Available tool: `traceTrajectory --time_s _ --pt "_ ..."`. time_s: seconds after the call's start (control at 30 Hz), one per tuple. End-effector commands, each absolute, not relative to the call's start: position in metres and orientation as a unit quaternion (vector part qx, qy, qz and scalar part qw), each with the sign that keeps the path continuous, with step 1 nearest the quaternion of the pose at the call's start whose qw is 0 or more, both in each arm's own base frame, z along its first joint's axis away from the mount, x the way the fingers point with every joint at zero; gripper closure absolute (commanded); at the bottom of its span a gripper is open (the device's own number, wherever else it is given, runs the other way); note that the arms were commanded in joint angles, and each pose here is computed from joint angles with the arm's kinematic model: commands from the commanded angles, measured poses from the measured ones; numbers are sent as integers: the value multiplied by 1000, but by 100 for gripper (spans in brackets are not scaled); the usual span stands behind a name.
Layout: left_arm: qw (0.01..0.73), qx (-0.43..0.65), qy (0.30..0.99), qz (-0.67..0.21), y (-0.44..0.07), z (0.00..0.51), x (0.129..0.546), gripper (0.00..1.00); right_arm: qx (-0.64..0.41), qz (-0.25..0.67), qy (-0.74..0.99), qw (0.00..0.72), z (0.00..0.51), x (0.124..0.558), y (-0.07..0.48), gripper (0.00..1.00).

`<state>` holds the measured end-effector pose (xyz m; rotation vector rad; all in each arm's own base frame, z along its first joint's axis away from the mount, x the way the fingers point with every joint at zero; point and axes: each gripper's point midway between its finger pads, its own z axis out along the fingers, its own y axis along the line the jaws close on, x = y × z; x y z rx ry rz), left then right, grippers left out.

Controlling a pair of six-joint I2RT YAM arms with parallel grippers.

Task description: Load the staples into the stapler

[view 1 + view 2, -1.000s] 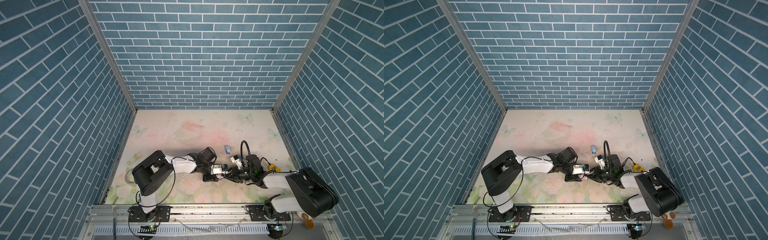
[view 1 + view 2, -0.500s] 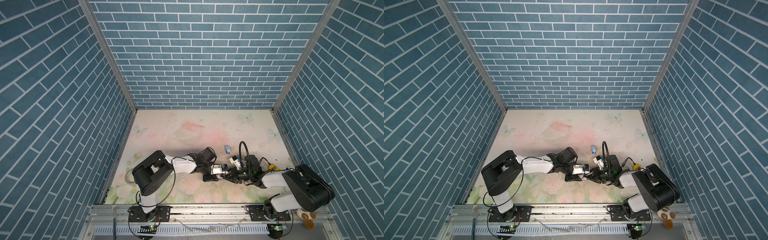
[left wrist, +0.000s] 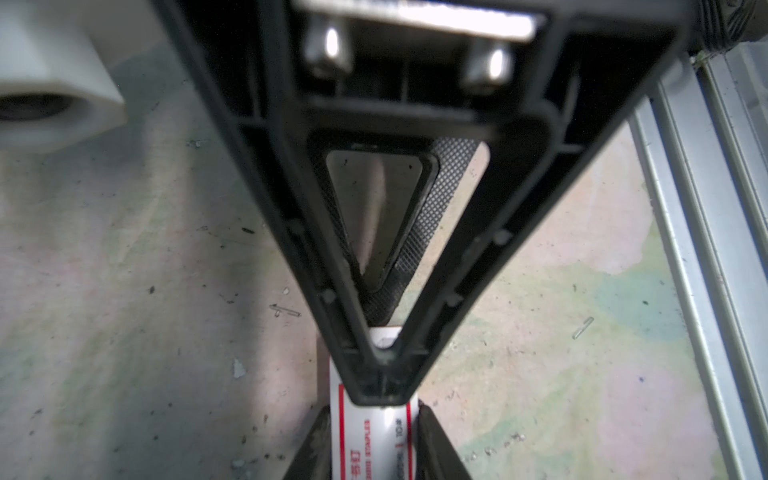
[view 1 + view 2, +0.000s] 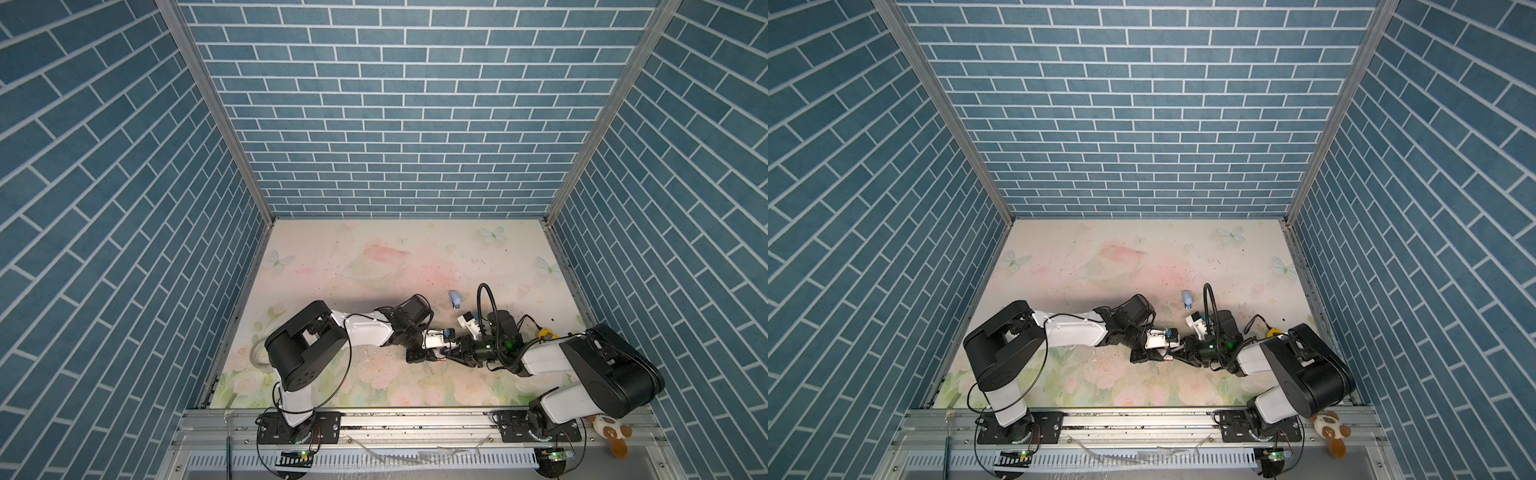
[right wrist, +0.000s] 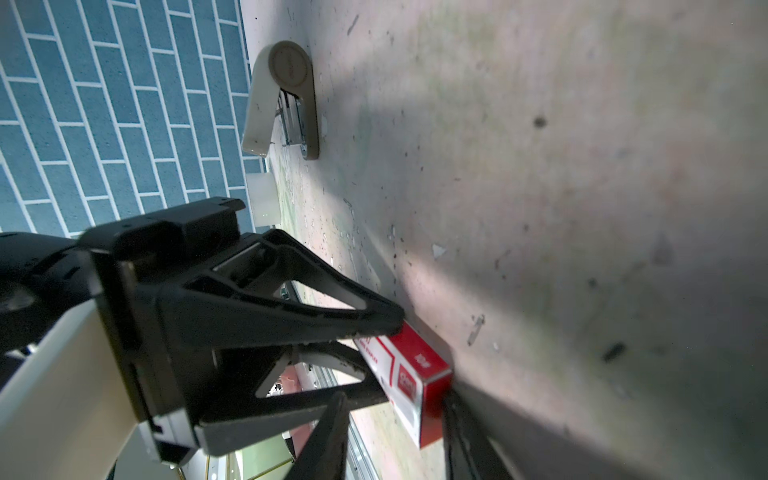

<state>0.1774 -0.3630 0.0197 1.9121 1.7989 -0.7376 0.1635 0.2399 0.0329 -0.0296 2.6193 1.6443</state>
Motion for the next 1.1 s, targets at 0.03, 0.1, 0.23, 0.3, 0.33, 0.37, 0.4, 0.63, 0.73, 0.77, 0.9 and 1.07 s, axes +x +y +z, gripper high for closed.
traceTrajectory --time_s 0.03,0.1,0.23,0.3,0.33,0.37,0.4,0.63,0.73,0.77,0.9,1.07 --pt "138 694 659 -255 -345 -13 155 68 -9 542 840 23 35 163 245 62" --pt "137 696 658 -254 -345 -14 154 68 -10 544 839 23 36 162 246 62" --pt "135 696 658 -254 -345 -16 153 68 -13 546 837 23 38 162 247 61" --pt "133 697 658 -254 -346 -17 152 68 -13 546 837 22 38 161 247 61" --pt "133 697 657 -255 -346 -17 152 68 -13 546 837 22 38 161 247 61" --pt "133 698 656 -255 -347 -16 151 68 -13 544 839 21 37 160 247 61" --pt "134 697 657 -254 -347 -16 152 68 -12 541 841 21 36 160 246 61" --pt "149 694 659 -248 -344 -5 154 52 -8 526 850 33 31 161 241 61" --pt "159 692 661 -242 -340 -1 155 46 -7 523 852 34 29 160 240 61" --pt "161 692 662 -240 -340 0 155 44 -7 523 852 34 29 160 240 61" --pt "170 689 667 -229 -335 1 157 41 -8 517 856 33 27 159 239 61" --pt "173 683 675 -220 -333 -3 160 42 -8 516 856 35 28 159 238 62"
